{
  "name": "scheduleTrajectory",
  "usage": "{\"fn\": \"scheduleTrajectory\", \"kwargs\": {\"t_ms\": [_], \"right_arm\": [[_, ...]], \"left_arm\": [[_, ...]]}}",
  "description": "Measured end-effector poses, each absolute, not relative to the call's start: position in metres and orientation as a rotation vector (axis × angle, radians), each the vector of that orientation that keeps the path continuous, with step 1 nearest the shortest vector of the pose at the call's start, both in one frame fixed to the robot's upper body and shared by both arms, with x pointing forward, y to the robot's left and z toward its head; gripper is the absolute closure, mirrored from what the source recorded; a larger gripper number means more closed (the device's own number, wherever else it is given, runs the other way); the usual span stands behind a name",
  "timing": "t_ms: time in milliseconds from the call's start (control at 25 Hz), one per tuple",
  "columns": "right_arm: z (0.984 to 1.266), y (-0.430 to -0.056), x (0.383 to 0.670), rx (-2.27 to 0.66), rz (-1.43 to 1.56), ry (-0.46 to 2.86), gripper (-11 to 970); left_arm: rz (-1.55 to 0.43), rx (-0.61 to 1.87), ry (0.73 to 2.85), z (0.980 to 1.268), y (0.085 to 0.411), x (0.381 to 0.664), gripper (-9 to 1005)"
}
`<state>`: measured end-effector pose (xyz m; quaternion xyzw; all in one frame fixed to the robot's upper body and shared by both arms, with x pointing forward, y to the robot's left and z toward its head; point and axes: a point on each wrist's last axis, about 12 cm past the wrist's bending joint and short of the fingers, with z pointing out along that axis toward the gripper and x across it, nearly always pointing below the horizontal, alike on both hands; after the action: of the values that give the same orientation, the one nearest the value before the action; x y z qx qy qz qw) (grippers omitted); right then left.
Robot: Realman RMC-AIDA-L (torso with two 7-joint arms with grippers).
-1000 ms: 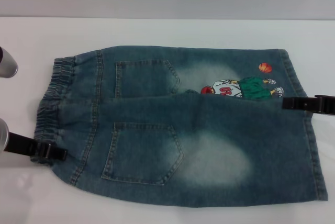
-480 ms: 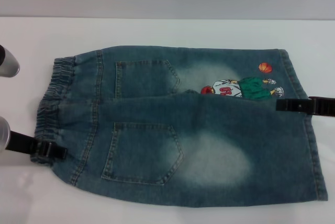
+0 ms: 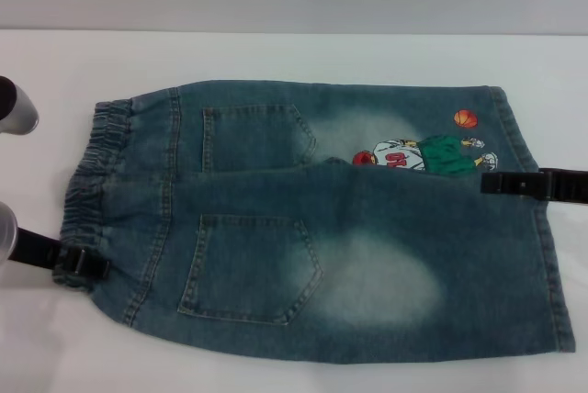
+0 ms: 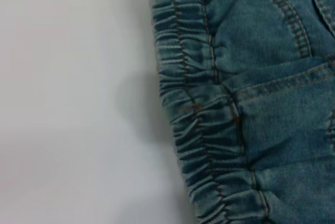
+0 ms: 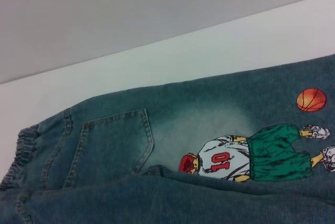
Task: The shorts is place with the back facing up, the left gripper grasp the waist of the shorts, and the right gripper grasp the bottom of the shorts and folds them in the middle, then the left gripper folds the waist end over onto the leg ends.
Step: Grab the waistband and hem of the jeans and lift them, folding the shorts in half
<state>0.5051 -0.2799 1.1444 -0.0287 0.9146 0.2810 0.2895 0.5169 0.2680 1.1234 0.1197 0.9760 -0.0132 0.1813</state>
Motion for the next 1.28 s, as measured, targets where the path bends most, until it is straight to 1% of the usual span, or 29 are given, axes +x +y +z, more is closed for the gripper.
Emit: {"fn": "scheduleTrajectory", "kwargs": {"t_ms": [320, 680, 920, 1080, 1280], "right_arm": [[1.145, -0.279, 0.506, -0.08, 0.751, 2.439, 313], [1.146, -0.278, 0.507, -0.085, 0.759, 2.436, 313], [1.147, -0.279, 0.508, -0.081, 0.762, 2.431, 313], [1.147, -0.279, 0.508, -0.08, 0.762, 2.43, 313], [1.145, -0.28, 0.507, -0.07, 0.765, 2.444, 313]], "left_arm": [[-0.052, 0.351, 2.783, 1.117, 0.264, 0.519, 193], [-0.077, 0.36, 2.77, 1.121, 0.26, 0.52, 192], [-0.1, 0.362, 2.754, 1.124, 0.259, 0.521, 337], [-0.101, 0.364, 2.754, 1.126, 0.258, 0.521, 555], [-0.098, 0.362, 2.747, 1.129, 0.259, 0.52, 656]]}}
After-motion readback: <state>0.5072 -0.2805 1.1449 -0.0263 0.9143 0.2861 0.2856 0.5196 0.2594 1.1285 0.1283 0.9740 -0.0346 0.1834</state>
